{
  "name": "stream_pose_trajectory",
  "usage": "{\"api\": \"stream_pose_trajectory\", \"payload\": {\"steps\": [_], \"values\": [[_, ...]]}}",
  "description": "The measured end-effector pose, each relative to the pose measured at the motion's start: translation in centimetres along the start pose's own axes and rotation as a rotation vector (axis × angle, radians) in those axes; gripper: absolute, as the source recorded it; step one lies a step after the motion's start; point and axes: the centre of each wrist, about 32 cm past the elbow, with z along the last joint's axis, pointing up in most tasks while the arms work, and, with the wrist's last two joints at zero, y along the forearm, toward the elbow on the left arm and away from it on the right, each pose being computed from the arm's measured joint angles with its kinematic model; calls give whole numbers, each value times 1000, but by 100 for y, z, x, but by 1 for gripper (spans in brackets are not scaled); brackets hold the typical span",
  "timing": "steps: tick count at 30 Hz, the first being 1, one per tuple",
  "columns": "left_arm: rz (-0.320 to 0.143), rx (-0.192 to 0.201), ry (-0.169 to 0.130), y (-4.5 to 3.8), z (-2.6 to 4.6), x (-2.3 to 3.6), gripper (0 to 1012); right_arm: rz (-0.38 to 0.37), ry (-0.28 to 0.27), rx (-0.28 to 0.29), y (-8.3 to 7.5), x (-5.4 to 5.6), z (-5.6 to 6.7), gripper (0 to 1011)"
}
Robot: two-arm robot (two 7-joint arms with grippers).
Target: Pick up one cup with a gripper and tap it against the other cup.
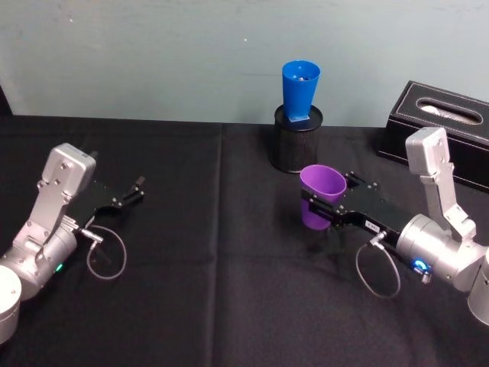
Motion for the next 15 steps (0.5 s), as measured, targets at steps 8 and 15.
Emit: {"api": "stream_pose_trajectory", "payload": {"steps": [8,15], "values": [[0,0,0,0,0,0,1004,-9,10,-36,-19,-24,-27,726],[0,0,0,0,0,0,1005,-10,16,-50,-17,-25,-62,726]]}}
